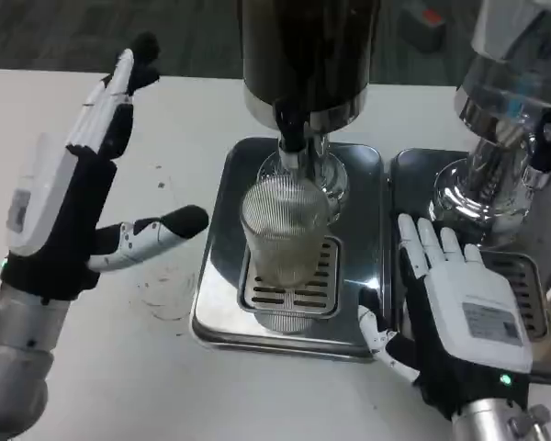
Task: Grasp the cup under the faucet to collect the drink, then remove the cup.
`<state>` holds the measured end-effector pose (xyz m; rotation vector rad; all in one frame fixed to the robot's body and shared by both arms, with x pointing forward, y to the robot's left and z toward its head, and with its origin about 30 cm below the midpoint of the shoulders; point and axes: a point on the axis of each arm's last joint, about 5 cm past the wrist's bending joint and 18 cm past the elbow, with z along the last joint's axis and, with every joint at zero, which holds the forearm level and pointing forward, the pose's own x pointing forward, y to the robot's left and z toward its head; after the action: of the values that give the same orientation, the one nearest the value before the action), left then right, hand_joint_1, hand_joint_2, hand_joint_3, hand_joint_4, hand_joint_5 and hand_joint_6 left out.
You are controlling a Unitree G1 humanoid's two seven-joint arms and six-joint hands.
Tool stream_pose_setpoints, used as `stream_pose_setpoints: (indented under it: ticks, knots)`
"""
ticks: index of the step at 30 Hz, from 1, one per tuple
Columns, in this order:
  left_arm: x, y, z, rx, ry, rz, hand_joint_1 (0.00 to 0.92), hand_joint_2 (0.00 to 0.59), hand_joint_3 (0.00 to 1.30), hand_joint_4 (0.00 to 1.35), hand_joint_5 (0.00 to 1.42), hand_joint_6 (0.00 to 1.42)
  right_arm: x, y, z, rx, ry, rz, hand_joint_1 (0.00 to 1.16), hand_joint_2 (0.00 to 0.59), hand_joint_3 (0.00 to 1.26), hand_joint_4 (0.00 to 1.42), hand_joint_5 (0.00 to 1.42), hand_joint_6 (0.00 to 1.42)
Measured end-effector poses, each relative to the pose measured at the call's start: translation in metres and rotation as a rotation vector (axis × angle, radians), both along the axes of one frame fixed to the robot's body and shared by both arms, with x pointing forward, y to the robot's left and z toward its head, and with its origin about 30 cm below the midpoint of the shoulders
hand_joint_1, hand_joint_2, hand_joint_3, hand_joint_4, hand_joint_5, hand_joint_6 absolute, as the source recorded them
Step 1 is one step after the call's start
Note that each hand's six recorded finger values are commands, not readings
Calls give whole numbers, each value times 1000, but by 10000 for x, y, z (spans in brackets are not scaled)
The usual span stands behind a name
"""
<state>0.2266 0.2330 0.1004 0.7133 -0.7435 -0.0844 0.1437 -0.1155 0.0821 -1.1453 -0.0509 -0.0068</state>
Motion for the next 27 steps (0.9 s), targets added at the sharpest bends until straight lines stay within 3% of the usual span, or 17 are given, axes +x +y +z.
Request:
stream_pose_setpoints:
  ticks: [6, 12, 24, 27]
  knots:
    - [100, -132, 97, -53, 62, -129, 0, 92, 42, 0, 115, 52, 7, 4, 5, 8, -1, -2, 385, 490, 0, 0, 0, 2]
    - [249, -302, 163, -38, 92, -227, 0, 93, 56, 0, 122, 68, -4, 10, -1, 16, 3, -15, 385, 489, 0, 0, 0, 0]
    - [285, -420, 138, -21, 122, -315, 0, 98, 76, 0, 164, 104, -70, 35, -26, 34, 17, -68, 385, 489, 0, 0, 0, 0]
    - [265, -442, 127, 32, 114, -338, 0, 98, 79, 3, 168, 109, -70, 34, -26, 34, 17, -68, 385, 489, 0, 0, 0, 0]
